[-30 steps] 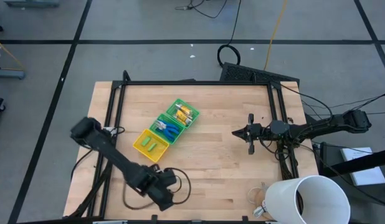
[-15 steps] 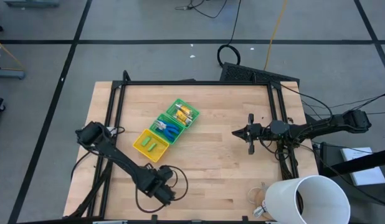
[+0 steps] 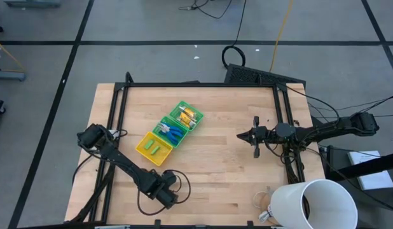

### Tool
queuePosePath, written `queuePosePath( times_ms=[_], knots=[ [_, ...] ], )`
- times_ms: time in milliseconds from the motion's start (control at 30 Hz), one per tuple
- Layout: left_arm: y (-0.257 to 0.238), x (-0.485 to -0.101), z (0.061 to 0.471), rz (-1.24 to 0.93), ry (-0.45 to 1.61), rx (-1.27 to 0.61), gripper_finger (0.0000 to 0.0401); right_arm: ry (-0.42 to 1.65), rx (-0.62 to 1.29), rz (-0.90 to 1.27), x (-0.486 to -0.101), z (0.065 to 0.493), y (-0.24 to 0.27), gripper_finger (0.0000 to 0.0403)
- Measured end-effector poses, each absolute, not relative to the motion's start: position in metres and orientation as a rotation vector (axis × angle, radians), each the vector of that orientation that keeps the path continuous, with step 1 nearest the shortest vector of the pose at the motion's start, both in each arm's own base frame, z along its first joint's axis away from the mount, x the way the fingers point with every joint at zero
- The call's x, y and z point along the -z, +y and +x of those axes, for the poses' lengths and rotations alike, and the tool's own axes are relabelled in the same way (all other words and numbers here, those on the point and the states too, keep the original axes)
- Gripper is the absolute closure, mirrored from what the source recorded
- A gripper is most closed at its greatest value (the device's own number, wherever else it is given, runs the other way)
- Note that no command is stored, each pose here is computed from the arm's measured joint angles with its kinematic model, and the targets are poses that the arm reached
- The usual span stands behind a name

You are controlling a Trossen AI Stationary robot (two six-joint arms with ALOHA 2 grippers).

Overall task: Pick & Place School Supplies
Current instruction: Put the green eraser into the yellow bin

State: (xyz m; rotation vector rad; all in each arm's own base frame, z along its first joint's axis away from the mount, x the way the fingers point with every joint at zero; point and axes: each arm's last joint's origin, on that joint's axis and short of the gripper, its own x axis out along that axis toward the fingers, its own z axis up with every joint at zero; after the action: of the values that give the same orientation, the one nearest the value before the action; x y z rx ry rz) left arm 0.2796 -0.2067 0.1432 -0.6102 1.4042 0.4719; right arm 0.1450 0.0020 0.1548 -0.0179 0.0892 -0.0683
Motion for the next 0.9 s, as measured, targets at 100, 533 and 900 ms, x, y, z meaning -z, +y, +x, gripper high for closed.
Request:
queuePosePath(
  times_ms=[100, 533, 900],
  knots=[
    [-0.2065, -0.1432, 0.2791, -0.606, 1.405, -0.477, 0.0151, 0.090, 0.068, -0.018, -0.1548, 0.1451, 0.0020, 0.0394],
    [-0.2047, -0.1424, 0.2774, -0.569, 1.395, -0.502, 0.0151, 0.090, 0.068, -0.018, -0.1547, 0.1450, 0.0020, 0.0394],
    [-0.2030, -0.1416, 0.2759, -0.535, 1.389, -0.523, 0.0151, 0.090, 0.068, -0.018, -0.1548, 0.1451, 0.0020, 0.0394]
  ],
)
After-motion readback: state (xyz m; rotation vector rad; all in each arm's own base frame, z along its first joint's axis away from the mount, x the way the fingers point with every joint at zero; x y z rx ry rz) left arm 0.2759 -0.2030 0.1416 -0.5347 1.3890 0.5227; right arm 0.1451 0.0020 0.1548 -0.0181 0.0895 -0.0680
